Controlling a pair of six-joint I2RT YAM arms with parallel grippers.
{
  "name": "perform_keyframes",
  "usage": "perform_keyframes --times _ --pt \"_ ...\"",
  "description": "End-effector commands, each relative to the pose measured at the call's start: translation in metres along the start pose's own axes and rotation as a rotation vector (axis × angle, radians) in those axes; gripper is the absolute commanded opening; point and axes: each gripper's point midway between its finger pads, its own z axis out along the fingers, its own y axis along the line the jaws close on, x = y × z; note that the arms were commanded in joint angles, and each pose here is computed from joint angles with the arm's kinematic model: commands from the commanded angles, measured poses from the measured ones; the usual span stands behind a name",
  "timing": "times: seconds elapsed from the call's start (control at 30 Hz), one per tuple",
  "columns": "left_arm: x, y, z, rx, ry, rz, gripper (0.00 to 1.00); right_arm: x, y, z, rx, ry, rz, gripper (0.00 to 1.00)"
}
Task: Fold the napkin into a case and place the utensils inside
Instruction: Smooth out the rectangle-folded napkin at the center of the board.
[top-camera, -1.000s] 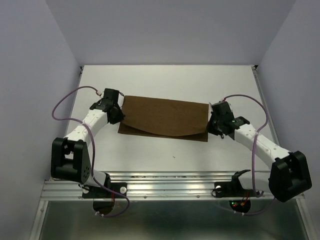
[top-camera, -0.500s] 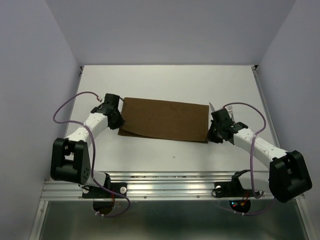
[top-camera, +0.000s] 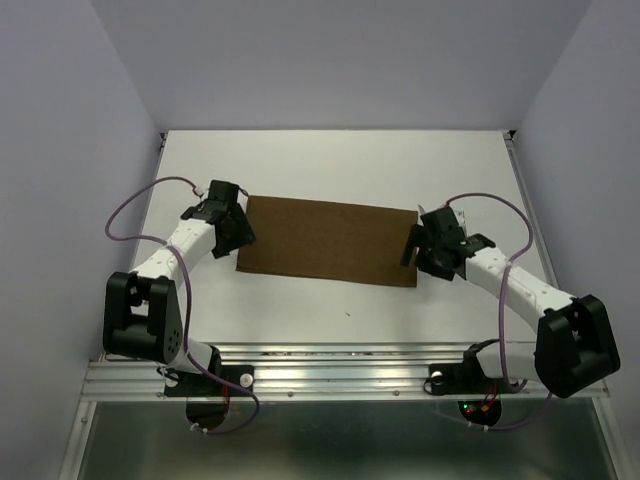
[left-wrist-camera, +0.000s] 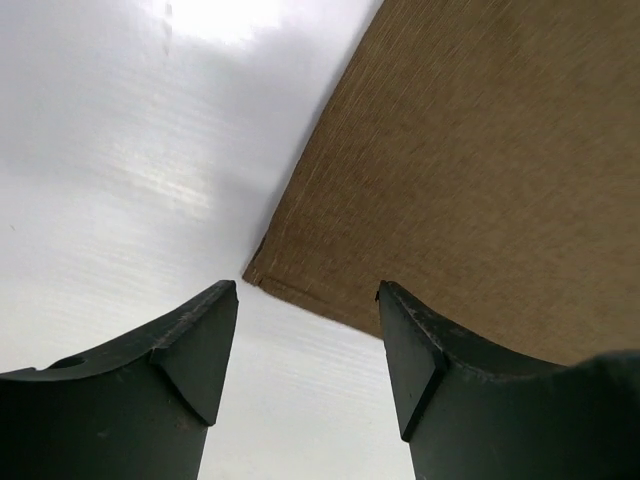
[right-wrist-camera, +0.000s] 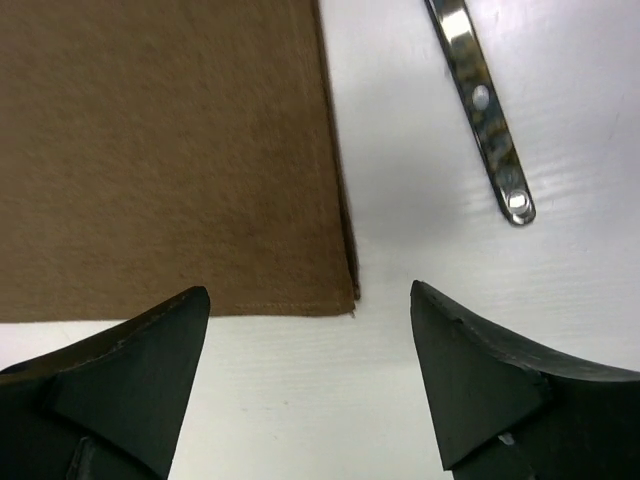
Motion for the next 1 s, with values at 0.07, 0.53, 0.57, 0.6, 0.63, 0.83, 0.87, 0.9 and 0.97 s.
perform_keyframes --times 0.07,0.53,0.57,0.6,0.63,0.83,0.87,0.9,0.97 --pt "-0.064 -0.041 -0.038 0.084 -0.173 0.037 0.7 -0.073 0.037 -0.02 -0.049 -0.168 -0.015 0.84" --pt "-0.052 -0.243 -0.021 0.71 0.019 0.116 0.63 -0.129 0.187 0.044 -0.396 -0.088 0.032 0.1" --pt "-0.05 -0.25 -0.018 0.725 0.029 0.122 0.63 -0.13 0.191 0.048 -0.4 -0.079 0.037 0.1" --pt "-0.05 -0.26 -0.022 0.763 0.043 0.129 0.63 -0.13 0.198 0.052 -0.419 -0.071 0.046 0.1" --pt "-0.044 -0.265 -0.01 0.765 0.071 0.132 0.61 -0.129 0.202 0.063 -0.422 -0.057 0.05 0.1" --pt "-0.047 -0.291 -0.004 0.855 0.098 0.117 0.59 -0.13 0.224 0.09 -0.45 -0.025 0.081 0.1" --pt "-0.044 -0.294 0.004 0.856 0.112 0.114 0.59 -0.13 0.225 0.094 -0.446 -0.022 0.087 0.1" --pt "-0.042 -0.298 0.01 0.865 0.131 0.112 0.59 -0.131 0.227 0.099 -0.44 -0.02 0.093 0.1" --pt "-0.041 -0.301 0.014 0.871 0.148 0.106 0.59 -0.132 0.228 0.107 -0.428 -0.021 0.101 0.1"
